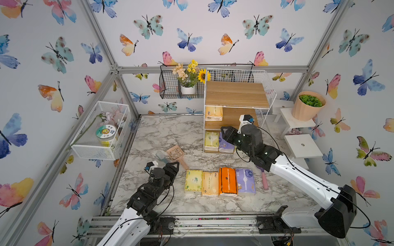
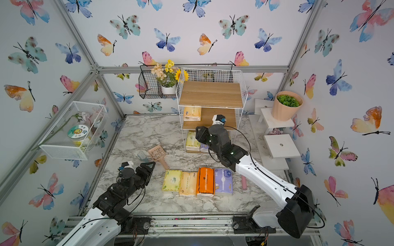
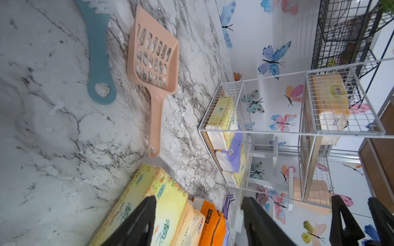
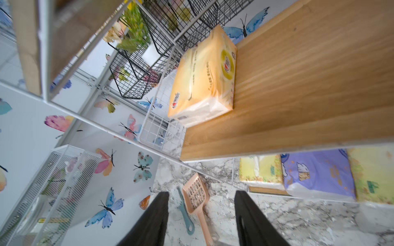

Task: Remove the tissue boxes from the shelf
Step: Pick up a box of tissues from the shelf.

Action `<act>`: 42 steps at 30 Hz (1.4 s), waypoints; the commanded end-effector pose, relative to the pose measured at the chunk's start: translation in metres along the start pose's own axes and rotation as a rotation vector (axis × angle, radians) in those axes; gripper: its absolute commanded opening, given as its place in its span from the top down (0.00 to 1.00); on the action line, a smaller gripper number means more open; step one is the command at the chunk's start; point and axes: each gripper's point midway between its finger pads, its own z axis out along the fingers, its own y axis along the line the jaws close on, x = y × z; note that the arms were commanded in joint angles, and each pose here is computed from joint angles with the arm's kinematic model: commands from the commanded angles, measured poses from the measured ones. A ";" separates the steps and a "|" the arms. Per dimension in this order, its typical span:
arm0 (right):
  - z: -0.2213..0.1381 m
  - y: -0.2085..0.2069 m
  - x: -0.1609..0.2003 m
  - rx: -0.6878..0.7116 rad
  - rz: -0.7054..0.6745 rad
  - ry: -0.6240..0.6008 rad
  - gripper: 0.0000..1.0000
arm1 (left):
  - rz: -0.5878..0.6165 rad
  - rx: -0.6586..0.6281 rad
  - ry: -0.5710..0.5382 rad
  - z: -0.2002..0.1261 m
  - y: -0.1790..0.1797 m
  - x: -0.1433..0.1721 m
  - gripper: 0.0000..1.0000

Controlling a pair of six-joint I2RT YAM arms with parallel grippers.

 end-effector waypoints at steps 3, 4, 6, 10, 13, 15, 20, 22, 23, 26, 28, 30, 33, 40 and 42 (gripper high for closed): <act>0.021 0.011 -0.016 -0.083 0.062 -0.051 0.46 | -0.072 0.047 -0.053 -0.007 -0.009 -0.010 0.32; 0.025 0.009 -0.016 -0.085 0.070 -0.054 0.46 | -0.072 0.050 -0.054 -0.007 -0.009 -0.010 0.32; 0.031 0.005 -0.017 -0.091 0.091 -0.057 0.46 | -0.074 0.058 -0.057 -0.008 -0.011 -0.011 0.32; 0.042 -0.001 -0.021 -0.076 0.089 -0.055 0.52 | -0.074 0.074 -0.064 -0.011 -0.014 -0.013 0.32; 0.047 -0.003 -0.023 -0.079 0.092 -0.062 0.52 | -0.064 0.081 -0.064 -0.012 -0.016 -0.013 0.32; 0.053 -0.006 -0.022 -0.084 0.103 -0.056 0.51 | -0.055 0.078 -0.063 -0.011 -0.016 -0.013 0.32; 0.061 -0.006 -0.024 -0.114 0.131 -0.056 0.50 | -0.052 0.089 -0.060 -0.011 -0.018 -0.012 0.32; 0.063 -0.005 -0.026 -0.115 0.132 -0.065 0.49 | -0.049 0.092 -0.059 -0.011 -0.019 -0.012 0.32; 0.064 -0.005 -0.028 -0.117 0.132 -0.070 0.49 | -0.049 0.091 -0.059 -0.010 -0.018 -0.012 0.32; 0.067 -0.004 -0.032 -0.118 0.135 -0.077 0.49 | -0.053 0.098 -0.049 -0.009 -0.018 -0.010 0.32; 0.070 -0.006 -0.033 -0.112 0.140 -0.081 0.49 | -0.054 0.100 -0.043 -0.008 -0.019 -0.009 0.32; 0.072 -0.007 -0.036 -0.107 0.142 -0.091 0.48 | -0.055 0.101 -0.038 -0.007 -0.019 -0.008 0.32; 0.075 -0.008 -0.040 -0.099 0.141 -0.105 0.48 | -0.054 0.107 -0.035 -0.007 -0.021 -0.008 0.32; 0.087 -0.013 -0.050 -0.083 0.127 -0.123 0.57 | -0.055 0.120 -0.031 -0.007 -0.026 -0.008 0.33; 0.090 -0.014 -0.051 -0.078 0.121 -0.122 0.59 | -0.055 0.121 -0.030 -0.007 -0.027 -0.008 0.33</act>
